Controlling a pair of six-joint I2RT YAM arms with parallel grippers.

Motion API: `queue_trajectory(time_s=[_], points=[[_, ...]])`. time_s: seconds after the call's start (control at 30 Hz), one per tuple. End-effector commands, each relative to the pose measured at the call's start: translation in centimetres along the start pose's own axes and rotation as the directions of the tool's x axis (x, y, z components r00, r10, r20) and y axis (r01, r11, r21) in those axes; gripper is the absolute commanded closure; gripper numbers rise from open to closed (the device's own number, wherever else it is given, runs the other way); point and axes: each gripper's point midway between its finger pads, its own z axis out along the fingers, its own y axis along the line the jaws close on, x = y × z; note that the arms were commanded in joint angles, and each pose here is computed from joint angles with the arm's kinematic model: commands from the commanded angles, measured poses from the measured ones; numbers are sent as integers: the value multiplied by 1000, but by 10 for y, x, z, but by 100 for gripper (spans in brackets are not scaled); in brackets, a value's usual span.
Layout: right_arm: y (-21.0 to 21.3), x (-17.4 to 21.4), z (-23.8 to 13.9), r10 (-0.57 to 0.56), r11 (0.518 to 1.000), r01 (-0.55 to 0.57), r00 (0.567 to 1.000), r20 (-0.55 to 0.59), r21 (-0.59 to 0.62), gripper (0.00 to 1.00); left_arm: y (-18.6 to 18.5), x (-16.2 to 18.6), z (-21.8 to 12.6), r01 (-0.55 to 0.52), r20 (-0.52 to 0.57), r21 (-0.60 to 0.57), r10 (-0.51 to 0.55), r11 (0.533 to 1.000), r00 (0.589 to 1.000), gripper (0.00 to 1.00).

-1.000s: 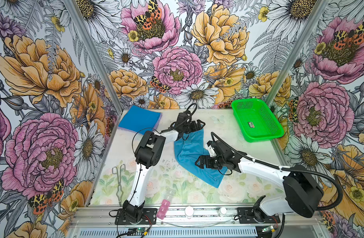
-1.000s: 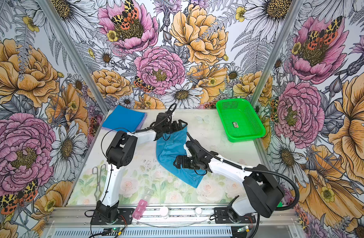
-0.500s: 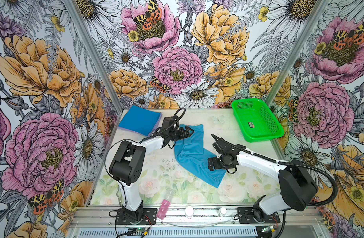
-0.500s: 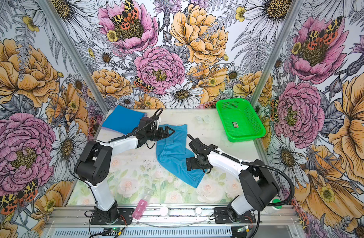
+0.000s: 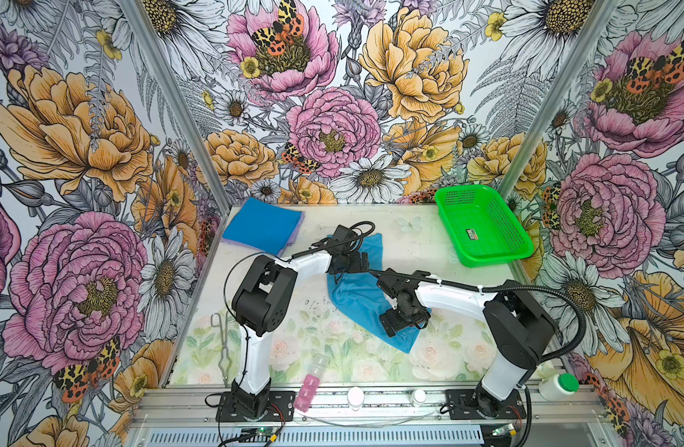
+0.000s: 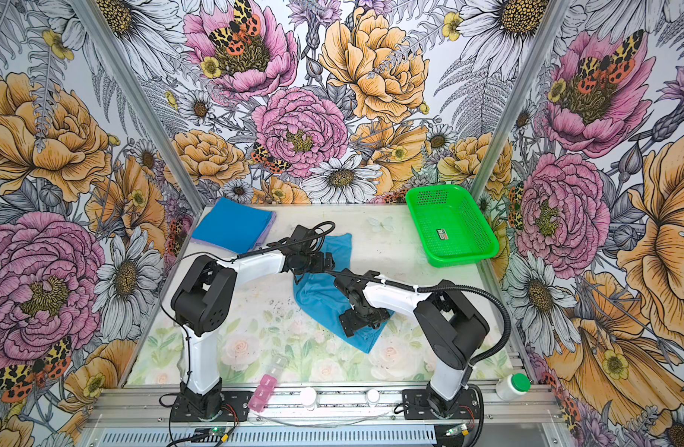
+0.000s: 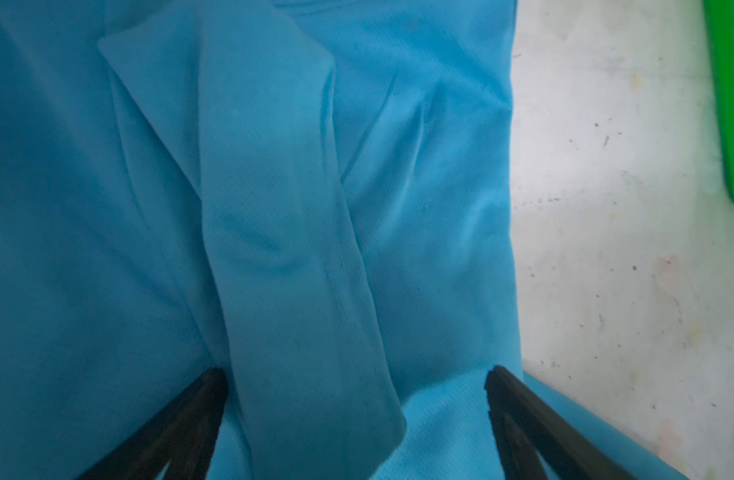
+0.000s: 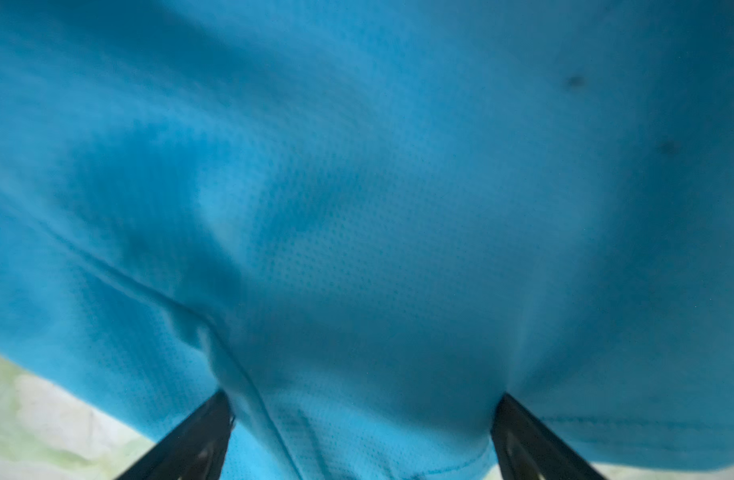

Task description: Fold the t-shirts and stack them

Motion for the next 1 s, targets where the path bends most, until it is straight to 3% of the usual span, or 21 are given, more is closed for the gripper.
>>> queue_trajectory(time_s=[0.0,0.2,0.37,0.63,0.67,0.73,0.97], points=[[33,14,7,-101,993,96,993,-64,-75,2,13,9,15,-47,-62,-98,41,994,997,1],[87,17,5,-180,971,166,981,-70,-171,2,10,3,46,-37,-77,-96,29,995,997,1],[110,-3,-7,-136,964,134,991,5,-229,2,9,-6,69,-33,-76,-94,26,995,997,1],[120,-13,-18,-70,958,86,995,66,-273,2,7,-32,101,-8,-45,-94,3,996,999,1],[119,-10,-18,-65,959,80,996,64,-273,2,4,-37,102,-5,-34,-89,2,996,999,3],[115,-2,-16,-51,960,64,997,57,-273,1,-1,-42,108,7,-38,-65,-10,998,999,14],[99,24,-5,-3,966,7,1000,18,-259,1,-13,-66,108,55,14,-34,-54,998,998,11]])
